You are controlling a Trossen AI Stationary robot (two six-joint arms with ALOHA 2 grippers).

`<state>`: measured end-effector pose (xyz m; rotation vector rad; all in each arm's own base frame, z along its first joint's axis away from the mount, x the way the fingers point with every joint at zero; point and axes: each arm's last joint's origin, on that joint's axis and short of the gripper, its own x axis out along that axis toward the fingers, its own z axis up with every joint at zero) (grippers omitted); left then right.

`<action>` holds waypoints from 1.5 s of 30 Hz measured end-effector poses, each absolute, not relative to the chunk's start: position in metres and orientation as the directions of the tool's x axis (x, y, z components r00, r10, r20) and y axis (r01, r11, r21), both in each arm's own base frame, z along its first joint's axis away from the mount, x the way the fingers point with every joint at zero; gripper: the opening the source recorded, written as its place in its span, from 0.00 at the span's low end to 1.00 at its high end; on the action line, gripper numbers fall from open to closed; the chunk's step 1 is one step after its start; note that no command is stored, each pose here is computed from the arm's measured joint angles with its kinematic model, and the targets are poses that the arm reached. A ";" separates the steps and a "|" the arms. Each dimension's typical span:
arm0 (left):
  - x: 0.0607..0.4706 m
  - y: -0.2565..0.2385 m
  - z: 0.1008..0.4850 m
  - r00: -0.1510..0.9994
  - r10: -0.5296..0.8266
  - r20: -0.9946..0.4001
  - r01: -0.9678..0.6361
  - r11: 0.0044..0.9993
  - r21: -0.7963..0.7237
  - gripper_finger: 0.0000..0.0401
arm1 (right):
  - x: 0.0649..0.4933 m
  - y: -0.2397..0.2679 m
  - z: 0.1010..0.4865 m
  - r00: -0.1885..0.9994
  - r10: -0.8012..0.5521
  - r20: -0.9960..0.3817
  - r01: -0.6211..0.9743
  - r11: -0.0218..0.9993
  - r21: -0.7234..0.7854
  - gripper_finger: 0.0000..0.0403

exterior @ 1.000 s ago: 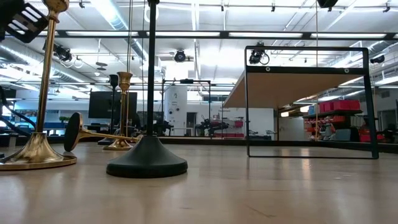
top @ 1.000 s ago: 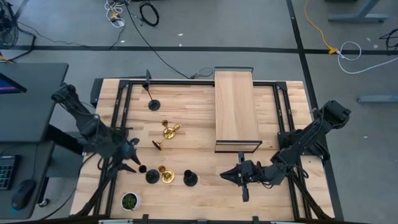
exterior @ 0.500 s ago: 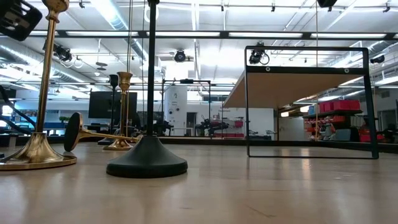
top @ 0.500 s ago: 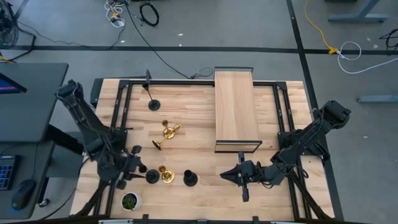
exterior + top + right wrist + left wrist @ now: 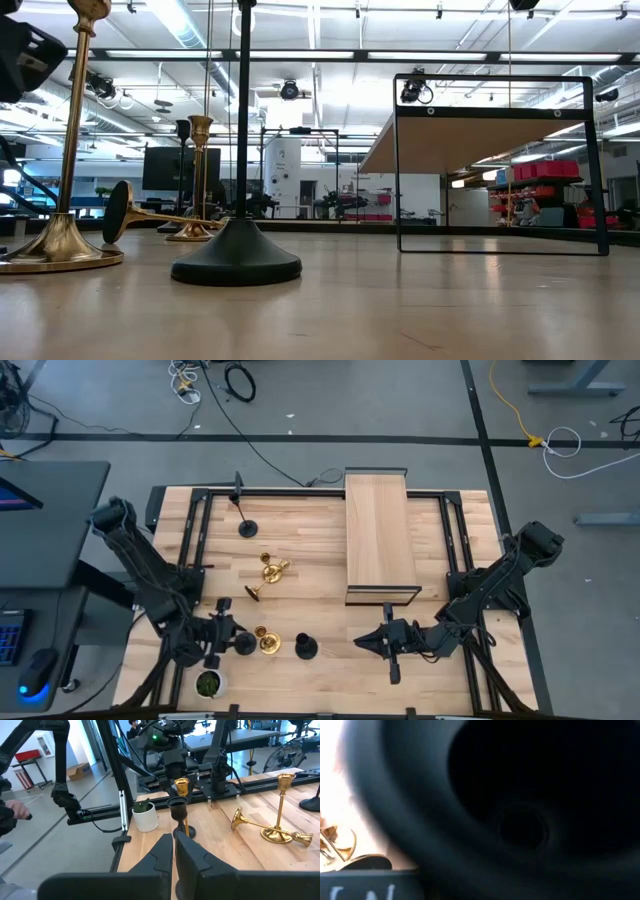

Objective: Pick & Place candle stick holders
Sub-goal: Put the bottom left black candleholder on the shelf

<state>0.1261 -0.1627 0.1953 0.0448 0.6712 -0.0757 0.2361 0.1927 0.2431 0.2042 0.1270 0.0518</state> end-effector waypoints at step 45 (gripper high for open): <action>0.136 -0.136 0.375 0.882 0.093 -0.462 -0.062 0.995 0.082 0.02 | 0.236 0.192 0.242 0.990 0.062 -0.130 -0.035 0.979 0.201 0.05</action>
